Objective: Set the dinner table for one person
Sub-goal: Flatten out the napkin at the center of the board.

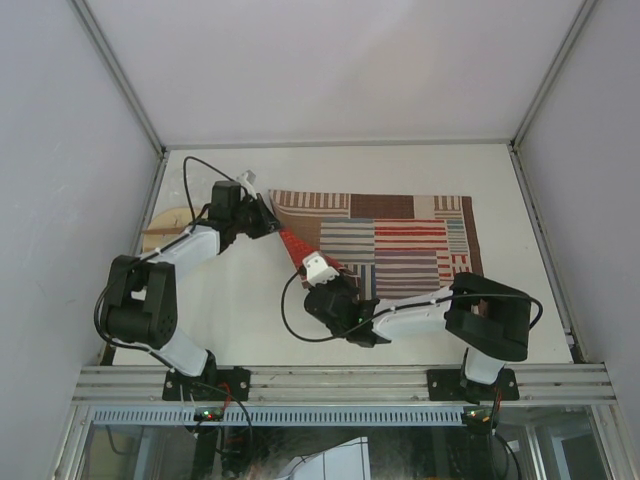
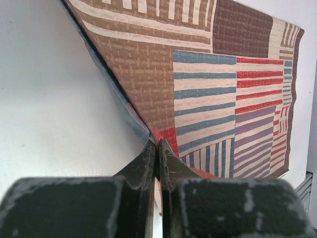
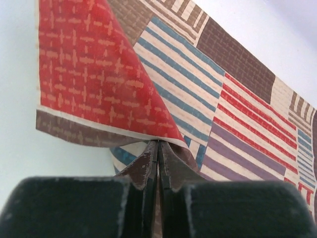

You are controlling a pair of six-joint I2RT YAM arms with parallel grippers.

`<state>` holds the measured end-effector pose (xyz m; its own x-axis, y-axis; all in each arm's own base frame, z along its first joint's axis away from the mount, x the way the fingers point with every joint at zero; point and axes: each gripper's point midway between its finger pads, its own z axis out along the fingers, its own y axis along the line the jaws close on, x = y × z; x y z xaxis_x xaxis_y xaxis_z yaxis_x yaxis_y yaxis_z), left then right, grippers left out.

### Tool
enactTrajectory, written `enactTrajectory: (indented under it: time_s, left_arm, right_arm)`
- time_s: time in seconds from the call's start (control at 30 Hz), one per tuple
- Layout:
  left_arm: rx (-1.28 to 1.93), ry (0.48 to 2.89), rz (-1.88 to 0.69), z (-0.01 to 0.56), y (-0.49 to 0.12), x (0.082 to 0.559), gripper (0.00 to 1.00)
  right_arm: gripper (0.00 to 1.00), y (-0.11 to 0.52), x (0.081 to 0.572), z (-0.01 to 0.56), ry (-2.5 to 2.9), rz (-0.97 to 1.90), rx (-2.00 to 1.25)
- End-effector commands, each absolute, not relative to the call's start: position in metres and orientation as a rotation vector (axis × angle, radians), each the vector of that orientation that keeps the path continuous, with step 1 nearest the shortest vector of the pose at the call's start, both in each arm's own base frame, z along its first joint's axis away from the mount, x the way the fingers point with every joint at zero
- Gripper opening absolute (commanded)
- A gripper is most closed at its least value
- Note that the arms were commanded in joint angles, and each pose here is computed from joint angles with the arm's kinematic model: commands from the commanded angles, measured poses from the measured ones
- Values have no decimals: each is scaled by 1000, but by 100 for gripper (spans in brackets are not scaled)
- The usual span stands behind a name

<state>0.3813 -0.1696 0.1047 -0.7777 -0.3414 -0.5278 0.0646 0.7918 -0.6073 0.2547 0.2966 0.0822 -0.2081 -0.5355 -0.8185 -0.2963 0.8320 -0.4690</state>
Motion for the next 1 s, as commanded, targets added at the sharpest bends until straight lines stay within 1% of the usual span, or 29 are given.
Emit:
enactTrajectory:
  time_s: [0.0,0.43,0.6,0.8,0.9,0.97]
  left_arm:
    - [-180,2332,-864,96,-175,377,8]
    - [-188,2408,-868,58,-174,356,9]
    - [-192,2426,-865,49,-173,350,9]
    - [-192,2410,-871,56,-175,358,9]
    - [-186,2401,-879,63,-177,364,9]
    - [-183,2395,-877,67,-177,367,9]
  right_arm:
    - [0,307,274,107,1770,-172,-569]
    - [0,293,323,105,1796,-177,-489]
    - [0,299,325,103,1800,-167,-497]
    - [1,302,313,102,1844,-110,-503]
    - [13,302,301,98,1878,-98,-519]
    - [28,302,289,92,1902,-91,-532]
